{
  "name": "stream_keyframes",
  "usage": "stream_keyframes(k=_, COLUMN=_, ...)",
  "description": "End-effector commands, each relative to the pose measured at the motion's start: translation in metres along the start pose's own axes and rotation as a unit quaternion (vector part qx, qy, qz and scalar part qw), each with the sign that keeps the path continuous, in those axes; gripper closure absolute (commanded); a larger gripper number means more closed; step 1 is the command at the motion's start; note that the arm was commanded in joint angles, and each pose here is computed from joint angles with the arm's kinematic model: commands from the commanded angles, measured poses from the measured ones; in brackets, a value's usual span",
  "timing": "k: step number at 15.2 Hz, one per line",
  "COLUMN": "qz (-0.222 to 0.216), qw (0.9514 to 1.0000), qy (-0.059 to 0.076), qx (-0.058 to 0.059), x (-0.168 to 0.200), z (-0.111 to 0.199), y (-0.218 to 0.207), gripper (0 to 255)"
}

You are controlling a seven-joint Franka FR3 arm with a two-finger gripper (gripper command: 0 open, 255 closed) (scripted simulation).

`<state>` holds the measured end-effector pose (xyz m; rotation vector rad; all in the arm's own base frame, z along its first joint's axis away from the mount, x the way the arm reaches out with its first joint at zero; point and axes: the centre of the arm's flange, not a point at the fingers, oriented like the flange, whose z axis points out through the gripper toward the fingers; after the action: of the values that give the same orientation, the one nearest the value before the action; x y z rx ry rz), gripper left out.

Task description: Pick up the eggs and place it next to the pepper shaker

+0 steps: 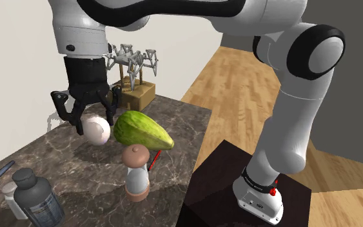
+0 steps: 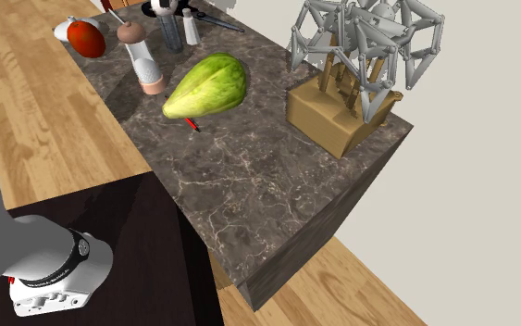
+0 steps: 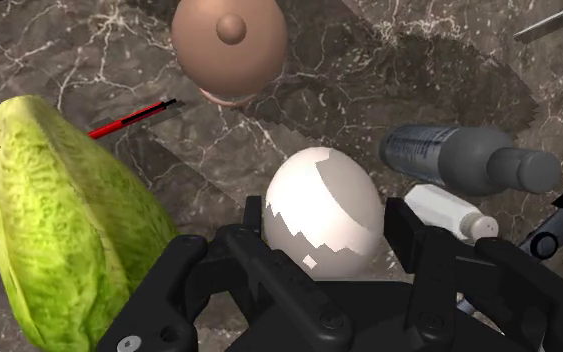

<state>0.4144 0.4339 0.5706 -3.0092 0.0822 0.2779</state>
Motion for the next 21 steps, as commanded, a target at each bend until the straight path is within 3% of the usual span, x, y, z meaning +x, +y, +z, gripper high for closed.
stream_keyframes(k=1, qz=0.001, qw=1.0, qy=0.0, qx=0.0, x=-0.001, z=0.002, y=-0.028, gripper=255)
stream_keyframes(k=3, qz=0.001, qw=1.0, qy=0.0, qx=0.0, x=-0.003, z=0.006, y=-0.056, gripper=255)
stream_keyframes(k=21, qz=0.001, qw=1.0, qy=0.0, qx=0.0, x=0.015, z=0.099, y=-0.046, gripper=255)
